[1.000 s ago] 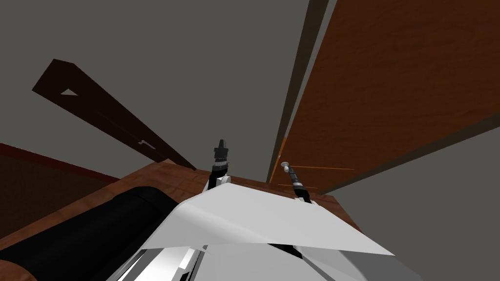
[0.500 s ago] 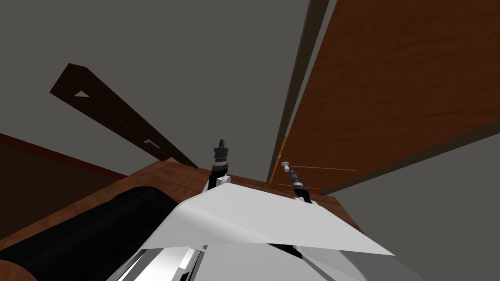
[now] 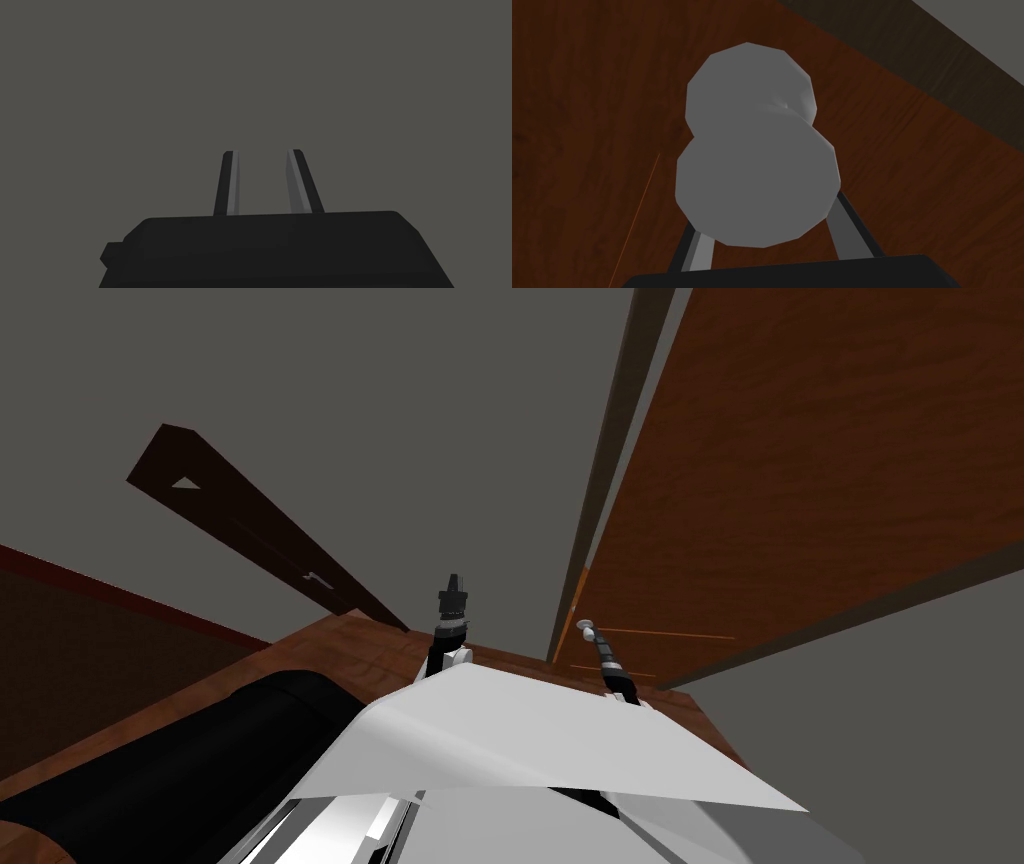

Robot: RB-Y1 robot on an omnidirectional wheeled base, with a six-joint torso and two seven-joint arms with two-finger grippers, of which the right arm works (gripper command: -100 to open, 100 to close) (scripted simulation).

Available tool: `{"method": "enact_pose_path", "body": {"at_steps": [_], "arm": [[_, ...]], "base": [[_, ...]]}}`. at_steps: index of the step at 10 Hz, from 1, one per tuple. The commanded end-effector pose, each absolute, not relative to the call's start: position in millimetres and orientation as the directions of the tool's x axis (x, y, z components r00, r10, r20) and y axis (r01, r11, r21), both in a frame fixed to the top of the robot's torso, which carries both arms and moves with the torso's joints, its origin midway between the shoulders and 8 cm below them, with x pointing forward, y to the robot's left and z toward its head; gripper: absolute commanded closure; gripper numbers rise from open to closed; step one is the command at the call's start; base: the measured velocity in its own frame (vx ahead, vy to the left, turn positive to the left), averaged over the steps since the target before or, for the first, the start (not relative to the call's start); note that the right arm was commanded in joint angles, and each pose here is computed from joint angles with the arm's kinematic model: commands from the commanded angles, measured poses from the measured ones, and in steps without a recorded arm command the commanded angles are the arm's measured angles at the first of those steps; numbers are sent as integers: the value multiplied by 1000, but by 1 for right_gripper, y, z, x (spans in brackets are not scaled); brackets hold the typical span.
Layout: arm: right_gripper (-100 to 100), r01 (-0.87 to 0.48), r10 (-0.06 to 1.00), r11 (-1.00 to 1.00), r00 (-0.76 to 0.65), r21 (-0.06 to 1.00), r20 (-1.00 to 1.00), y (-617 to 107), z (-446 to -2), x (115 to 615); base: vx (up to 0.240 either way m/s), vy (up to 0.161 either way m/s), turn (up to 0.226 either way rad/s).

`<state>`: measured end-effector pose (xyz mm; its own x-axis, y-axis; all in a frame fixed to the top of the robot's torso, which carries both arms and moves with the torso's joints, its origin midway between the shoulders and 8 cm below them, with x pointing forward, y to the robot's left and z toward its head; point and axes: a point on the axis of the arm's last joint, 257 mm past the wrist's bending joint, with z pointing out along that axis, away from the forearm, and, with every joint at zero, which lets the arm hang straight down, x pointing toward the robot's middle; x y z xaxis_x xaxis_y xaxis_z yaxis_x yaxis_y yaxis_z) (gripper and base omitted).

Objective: Pull the door open

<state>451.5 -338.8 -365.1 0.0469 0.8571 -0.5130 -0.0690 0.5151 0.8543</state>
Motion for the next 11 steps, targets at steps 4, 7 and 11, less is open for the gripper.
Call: {"method": "enact_pose_path", "body": {"at_steps": [4,7,11], "arm": [[100,-78,871,490,9,869,-490,-310,-374,452],[100,-66,879,477,52,876,-475,-343,-364,449],[100,-62,929,368,67,928,-364,-351,-365,447]], "base": [[3,8,-4],[-4,-14,11],[-46,-30,122]]}}
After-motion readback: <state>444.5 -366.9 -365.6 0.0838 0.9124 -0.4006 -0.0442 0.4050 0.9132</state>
